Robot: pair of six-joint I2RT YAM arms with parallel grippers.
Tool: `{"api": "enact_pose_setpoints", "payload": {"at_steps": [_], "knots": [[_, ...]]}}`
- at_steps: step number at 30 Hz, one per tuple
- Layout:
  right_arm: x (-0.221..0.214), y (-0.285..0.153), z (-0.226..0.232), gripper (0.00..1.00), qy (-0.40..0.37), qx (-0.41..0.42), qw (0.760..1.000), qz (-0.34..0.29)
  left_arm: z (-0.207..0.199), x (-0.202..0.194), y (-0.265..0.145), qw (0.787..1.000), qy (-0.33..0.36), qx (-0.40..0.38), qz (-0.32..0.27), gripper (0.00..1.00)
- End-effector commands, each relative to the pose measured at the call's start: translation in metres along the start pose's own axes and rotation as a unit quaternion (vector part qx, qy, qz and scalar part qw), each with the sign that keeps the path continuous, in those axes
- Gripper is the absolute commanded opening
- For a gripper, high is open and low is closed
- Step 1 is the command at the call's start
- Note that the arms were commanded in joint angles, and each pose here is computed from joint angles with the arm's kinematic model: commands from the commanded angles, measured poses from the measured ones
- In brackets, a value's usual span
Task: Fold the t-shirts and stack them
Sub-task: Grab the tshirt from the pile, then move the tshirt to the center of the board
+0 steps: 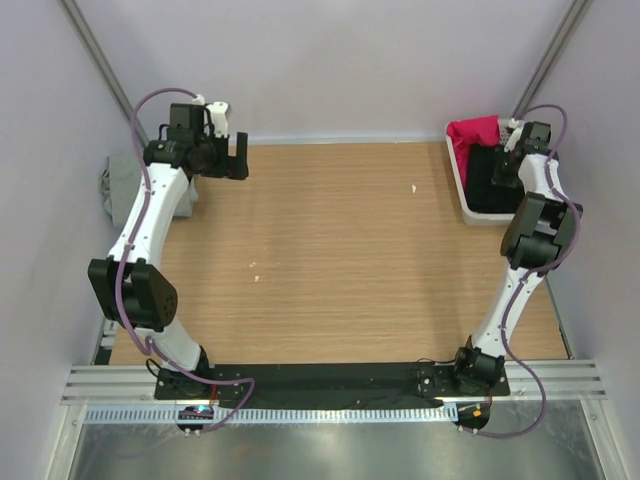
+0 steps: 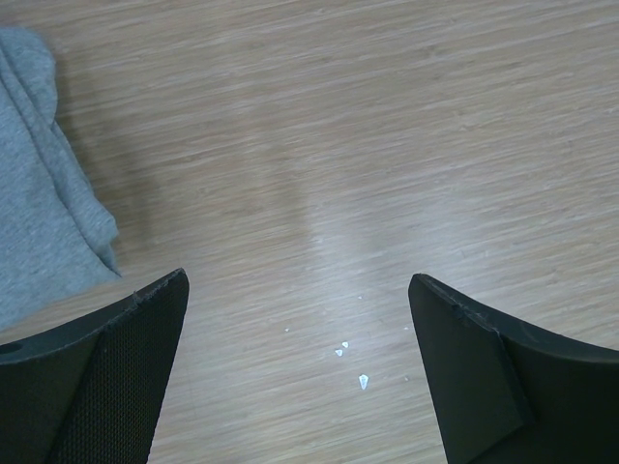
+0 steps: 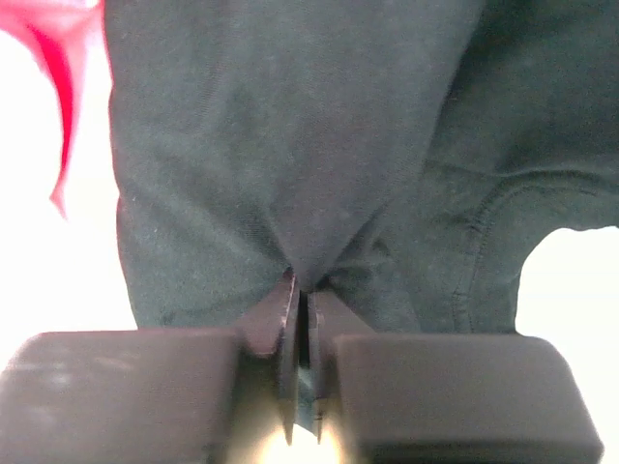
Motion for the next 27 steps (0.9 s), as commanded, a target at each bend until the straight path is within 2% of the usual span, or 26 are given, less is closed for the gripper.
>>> {"api": "enact_pose_setpoints", "payload": {"at_steps": [1,2,6,9,13,16,20,25,27], "knots": [[0.045,-0.031,-0.005,0.06,-0.005,-0.022,0.997,-0.069,-0.003,0.013,-0.006,1.000,0.014,0.004,-0.022,0.96],[0.050,-0.037,-0.005,0.01,-0.005,-0.024,0.997,-0.078,-0.003,0.013,-0.005,1.000,0.014,0.002,-0.022,0.96],[0.081,-0.077,0.010,0.01,-0.013,0.002,0.992,-0.125,-0.004,0.014,-0.002,1.000,0.015,0.002,-0.022,0.95],[0.108,-0.123,0.029,0.01,-0.031,0.023,0.984,-0.174,-0.005,0.023,-0.005,0.999,0.018,0.000,-0.035,0.95],[0.138,-0.193,0.085,0.01,-0.097,0.065,0.960,-0.256,-0.004,0.027,-0.001,0.999,0.019,0.003,-0.037,0.96],[0.155,-0.252,0.126,0.01,-0.137,0.104,0.932,-0.318,-0.003,0.027,0.003,0.999,0.019,0.008,-0.034,0.96],[0.157,-0.320,0.205,0.01,-0.211,0.174,0.884,-0.380,-0.001,0.028,0.009,0.999,0.016,0.011,-0.032,0.96],[0.176,-0.418,0.255,0.01,-0.207,0.234,0.817,-0.486,0.001,0.032,0.012,0.999,0.015,0.016,-0.034,0.96],[0.183,-0.435,0.258,0.01,-0.185,0.245,0.809,-0.500,0.001,0.032,0.013,0.999,0.016,0.017,-0.034,0.96]]}}
Point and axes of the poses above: each gripper's point midway between its finger pads, its own y axis out along the fingers, its own z axis along the line the jaws close on, x = y × z, the point moved 1 cm from there along -y, back along the fingers, and after that the axes turned 6 degrees about y, right-handed, at the moved point
